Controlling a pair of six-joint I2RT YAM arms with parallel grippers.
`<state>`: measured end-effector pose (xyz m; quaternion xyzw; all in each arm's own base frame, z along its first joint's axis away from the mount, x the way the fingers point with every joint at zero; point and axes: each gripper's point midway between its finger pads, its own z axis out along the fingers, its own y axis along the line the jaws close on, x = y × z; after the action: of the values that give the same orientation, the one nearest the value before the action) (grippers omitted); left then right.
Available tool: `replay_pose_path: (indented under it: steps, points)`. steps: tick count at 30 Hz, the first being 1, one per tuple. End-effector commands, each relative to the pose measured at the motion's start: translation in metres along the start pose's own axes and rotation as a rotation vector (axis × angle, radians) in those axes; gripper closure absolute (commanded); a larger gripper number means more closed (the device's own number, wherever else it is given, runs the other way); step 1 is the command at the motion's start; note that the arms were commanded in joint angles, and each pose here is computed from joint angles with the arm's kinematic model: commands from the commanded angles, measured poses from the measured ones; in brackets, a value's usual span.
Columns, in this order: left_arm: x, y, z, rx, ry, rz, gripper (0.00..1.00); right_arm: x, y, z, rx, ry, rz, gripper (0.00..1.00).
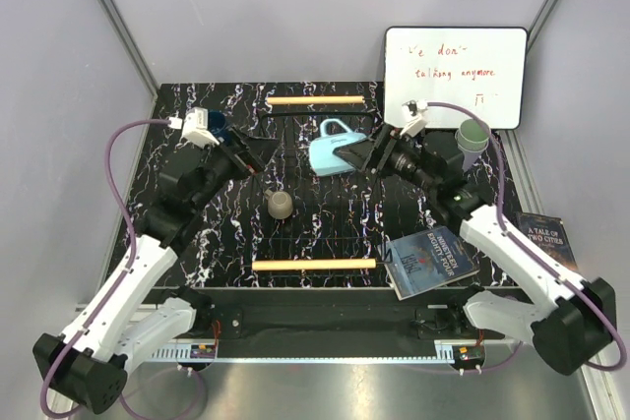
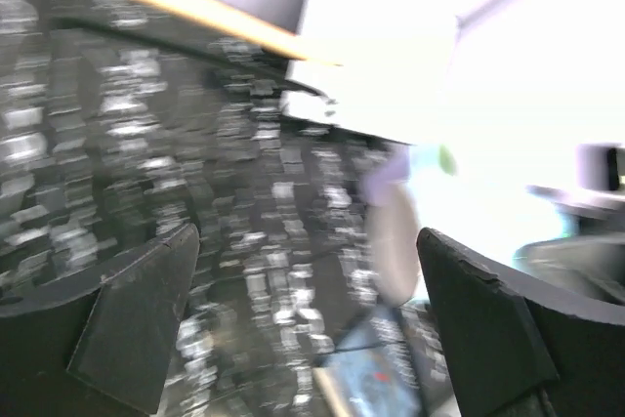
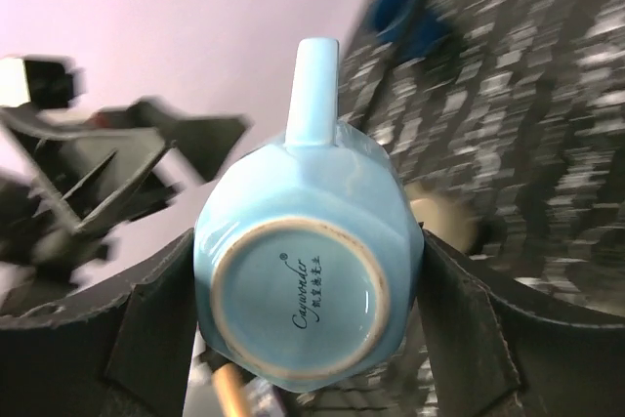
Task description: Unload the cups from the dish rack
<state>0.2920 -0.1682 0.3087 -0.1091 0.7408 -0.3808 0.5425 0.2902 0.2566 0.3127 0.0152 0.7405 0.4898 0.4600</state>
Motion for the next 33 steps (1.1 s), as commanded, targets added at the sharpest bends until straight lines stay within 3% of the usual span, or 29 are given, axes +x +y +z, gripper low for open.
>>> replay_pose_path:
  steps: [1, 6, 17, 30, 33]
  points:
    - [-0.008, -0.074, -0.008, 0.406, -0.016, -0.057, 0.01, -0.031, 0.111, -0.028, -0.561, -0.062, 0.028, 1.0]
    - [0.0, -0.089, -0.016, 0.531, 0.006, -0.097, 0.01, -0.028, 0.115, -0.036, -0.67, -0.052, 0.089, 1.0]
    - [-0.002, -0.108, -0.022, 0.626, 0.014, -0.141, 0.06, -0.014, 0.097, -0.024, -0.629, -0.018, 0.117, 1.0]
    - [0.002, -0.143, -0.039, 0.711, 0.032, -0.121, 0.08, -0.004, 0.083, -0.01, -0.603, 0.017, 0.139, 1.0]
    - [0.002, -0.137, -0.035, 0.645, 0.018, -0.081, 0.07, -0.007, 0.086, -0.014, -0.604, 0.007, 0.129, 1.0]
